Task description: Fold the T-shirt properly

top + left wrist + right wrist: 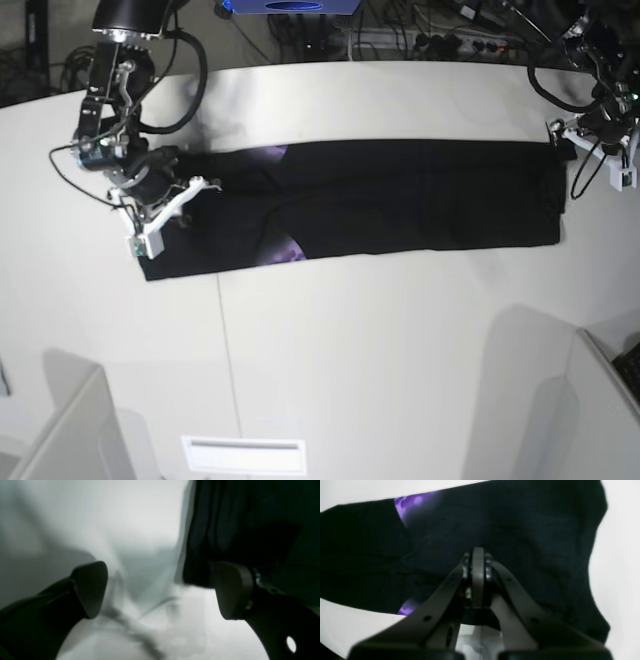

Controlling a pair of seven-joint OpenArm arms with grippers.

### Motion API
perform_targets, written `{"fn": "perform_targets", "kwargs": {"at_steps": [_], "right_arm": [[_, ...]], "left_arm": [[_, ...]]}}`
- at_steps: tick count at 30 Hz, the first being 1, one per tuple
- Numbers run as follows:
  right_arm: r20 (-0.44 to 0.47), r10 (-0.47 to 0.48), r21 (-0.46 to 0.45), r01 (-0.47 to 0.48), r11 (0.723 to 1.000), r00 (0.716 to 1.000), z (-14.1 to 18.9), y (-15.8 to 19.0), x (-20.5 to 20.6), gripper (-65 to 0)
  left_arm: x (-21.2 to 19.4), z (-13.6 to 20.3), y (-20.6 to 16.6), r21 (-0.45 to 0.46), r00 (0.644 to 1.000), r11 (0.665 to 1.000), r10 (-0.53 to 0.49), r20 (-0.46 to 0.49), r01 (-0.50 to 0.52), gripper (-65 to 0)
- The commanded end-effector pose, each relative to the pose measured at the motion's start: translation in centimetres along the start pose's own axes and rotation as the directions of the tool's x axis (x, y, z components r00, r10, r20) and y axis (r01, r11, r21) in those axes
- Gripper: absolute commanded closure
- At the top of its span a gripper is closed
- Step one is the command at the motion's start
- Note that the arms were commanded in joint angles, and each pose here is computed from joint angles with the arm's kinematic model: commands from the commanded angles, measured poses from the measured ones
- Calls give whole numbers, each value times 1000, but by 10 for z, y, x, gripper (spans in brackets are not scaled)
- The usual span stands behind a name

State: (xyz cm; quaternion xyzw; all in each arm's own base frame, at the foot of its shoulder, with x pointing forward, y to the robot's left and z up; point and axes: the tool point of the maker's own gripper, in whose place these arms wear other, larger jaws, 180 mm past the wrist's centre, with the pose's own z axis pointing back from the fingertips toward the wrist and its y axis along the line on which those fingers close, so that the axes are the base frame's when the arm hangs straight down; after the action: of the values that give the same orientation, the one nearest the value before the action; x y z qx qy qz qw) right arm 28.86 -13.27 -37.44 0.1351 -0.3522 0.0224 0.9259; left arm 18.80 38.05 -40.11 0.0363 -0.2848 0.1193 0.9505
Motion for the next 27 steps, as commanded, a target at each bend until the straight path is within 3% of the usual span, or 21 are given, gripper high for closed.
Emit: {"fn": "perform_targets", "kwargs": {"at_steps": [1,6,12,20,24,27], "right_arm": [[46,23,15,-24,1000,999,2,5,14,0],[36,46,40,-47,998,998,-1,17,12,0],[33,42,40,-44,998,999,-1,17,11,0],[16,37,39,-37,999,999,0,16,2,0],[3,32,34,-32,999,999,1,14,-5,0],[-1,31,34,-31,999,1000,2,14,-7,0]], "left_arm": [[19,3,2,-3,998,1000,-10,62,10,-650],[27,-10,-5,-41,997,999,31,70,-28,-650],[29,-24,-33,-105,999,994,-25,42,30,-650],[9,-36,-45,-146,1000,989,7,-10,-9,-648],[0,-42,-46,-159,999,987,25,-39,-31,-347],[5,-43,-46,-159,999,987,32,-7,-32,-115]]}}
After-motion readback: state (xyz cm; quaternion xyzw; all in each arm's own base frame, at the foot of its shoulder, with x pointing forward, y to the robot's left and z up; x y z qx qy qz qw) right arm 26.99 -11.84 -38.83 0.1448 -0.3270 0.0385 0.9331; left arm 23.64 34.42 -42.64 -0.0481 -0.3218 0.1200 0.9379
